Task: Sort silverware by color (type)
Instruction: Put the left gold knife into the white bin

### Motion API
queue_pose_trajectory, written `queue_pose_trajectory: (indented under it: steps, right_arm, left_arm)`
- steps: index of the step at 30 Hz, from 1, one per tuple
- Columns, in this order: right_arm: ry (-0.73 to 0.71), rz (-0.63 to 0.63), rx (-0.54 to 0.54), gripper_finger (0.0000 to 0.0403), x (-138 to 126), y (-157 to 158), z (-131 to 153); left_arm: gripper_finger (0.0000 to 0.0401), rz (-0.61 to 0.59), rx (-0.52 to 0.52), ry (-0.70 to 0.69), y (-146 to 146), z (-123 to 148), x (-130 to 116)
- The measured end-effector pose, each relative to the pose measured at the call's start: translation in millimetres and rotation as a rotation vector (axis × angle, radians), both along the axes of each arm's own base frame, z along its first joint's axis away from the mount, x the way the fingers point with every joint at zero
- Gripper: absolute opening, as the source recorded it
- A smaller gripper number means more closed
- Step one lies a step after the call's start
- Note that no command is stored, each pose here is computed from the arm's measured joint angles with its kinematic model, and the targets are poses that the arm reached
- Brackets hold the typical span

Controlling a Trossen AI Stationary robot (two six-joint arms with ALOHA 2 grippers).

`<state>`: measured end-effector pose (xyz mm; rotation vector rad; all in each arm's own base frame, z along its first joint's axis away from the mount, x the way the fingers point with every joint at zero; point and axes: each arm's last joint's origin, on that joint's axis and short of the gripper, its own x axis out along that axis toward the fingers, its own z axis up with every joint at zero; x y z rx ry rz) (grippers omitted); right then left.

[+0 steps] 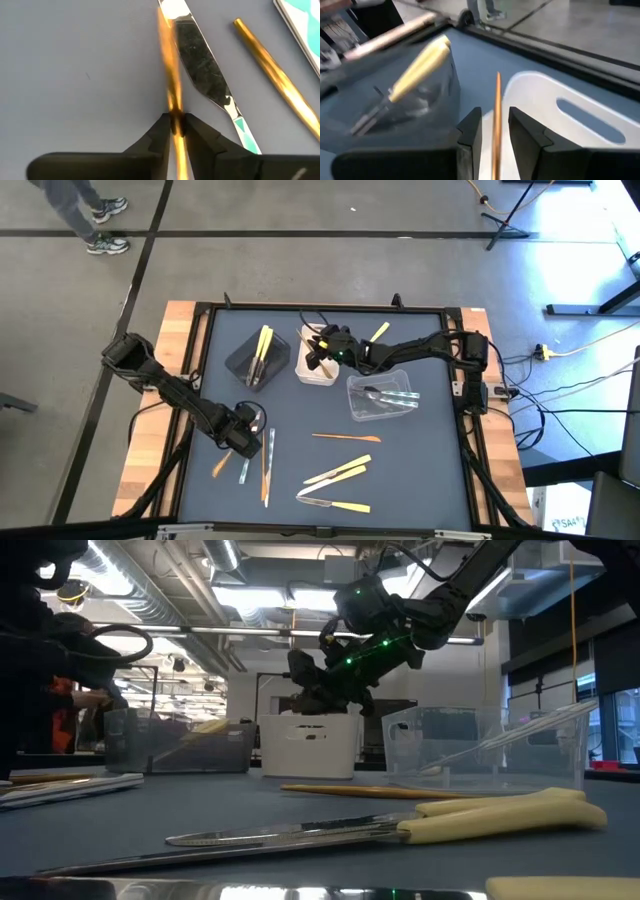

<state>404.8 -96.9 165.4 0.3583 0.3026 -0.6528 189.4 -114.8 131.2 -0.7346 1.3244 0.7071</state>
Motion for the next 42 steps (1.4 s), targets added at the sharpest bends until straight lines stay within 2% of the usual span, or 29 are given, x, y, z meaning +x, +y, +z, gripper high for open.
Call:
queue_pose_trajectory:
  steps: [7, 13, 21, 29, 32, 35, 38, 42]
  right_arm:
    - [-0.05, 0.04, -0.006, 0.0083, -3.2, 1.8, 21.5]
    - [-0.087, 0.203, -0.101, 0.0083, -10.6, 10.3, 58.6]
    - [-0.118, 0.267, -0.24, 0.0083, -31.0, 26.9, 109.8]
    - [-0.033, 0.28, -0.221, 0.0083, -59.6, 33.9, 135.5]
    - [0.017, 0.288, -0.218, 0.0083, -69.9, 35.4, 140.8]
    - [0.062, 0.303, -0.235, 0.0083, -79.2, 36.9, 145.9]
    - [0.092, 0.309, -0.231, 0.0083, -84.5, 37.8, 147.4]
    - [0.103, 0.313, -0.226, 0.0083, -85.4, 38.1, 146.6]
  left_arm:
    - [0.0021, 0.0, 0.001, 0.001, 0.0, 0.0, -0.1]
    - [0.0021, -0.003, 0.002, 0.003, 0.4, 0.8, -0.8]
    - [0.0021, -0.003, -0.019, -0.02, 4.7, 14.0, -7.9]
    - [0.002, -0.007, -0.111, -0.142, 7.0, 40.2, -12.6]
    - [0.002, -0.007, -0.156, -0.213, 8.5, 52.5, -14.8]
    - [0.002, 0.009, -0.172, -0.348, 9.8, 66.5, -13.6]
    - [0.002, 0.052, -0.144, -0.53, 12.1, 80.2, -8.5]
    - [0.002, 0.094, -0.037, -0.787, 17.0, 97.8, 3.7]
